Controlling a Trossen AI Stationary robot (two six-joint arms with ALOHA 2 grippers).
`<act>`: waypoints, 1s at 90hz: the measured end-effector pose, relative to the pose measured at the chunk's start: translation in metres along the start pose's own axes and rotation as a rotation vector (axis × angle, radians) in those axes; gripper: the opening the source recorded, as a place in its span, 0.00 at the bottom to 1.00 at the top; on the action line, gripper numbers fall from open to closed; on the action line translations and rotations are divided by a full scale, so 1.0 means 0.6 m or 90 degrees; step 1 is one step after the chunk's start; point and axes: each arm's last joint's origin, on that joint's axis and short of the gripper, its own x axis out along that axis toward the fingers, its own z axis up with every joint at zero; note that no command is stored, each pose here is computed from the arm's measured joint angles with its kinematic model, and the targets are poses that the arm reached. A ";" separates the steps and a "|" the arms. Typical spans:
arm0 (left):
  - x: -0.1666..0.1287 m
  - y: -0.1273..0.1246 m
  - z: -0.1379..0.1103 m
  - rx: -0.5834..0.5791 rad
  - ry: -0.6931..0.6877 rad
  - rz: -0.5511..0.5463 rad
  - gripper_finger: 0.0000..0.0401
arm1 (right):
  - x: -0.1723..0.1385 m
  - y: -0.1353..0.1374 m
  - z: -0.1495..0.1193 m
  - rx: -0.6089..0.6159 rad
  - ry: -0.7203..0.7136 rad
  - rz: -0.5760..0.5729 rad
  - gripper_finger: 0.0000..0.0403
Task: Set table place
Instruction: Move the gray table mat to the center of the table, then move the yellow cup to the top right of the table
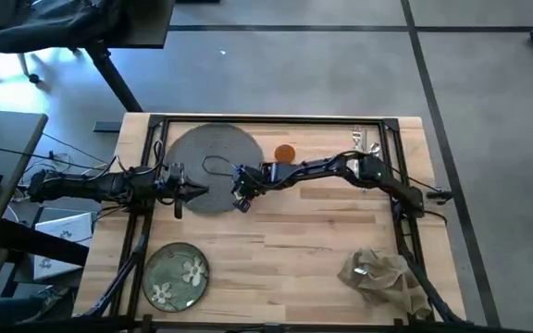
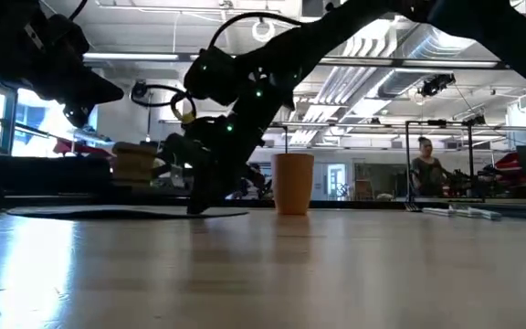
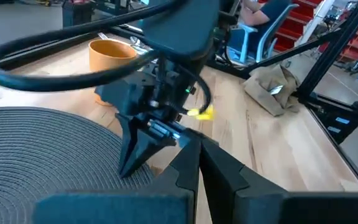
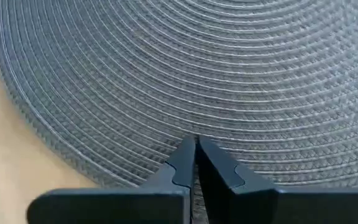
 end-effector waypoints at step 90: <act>0.001 0.001 -0.005 -0.049 0.017 0.005 0.00 | -0.252 0.137 -0.153 -0.255 0.311 -0.048 0.00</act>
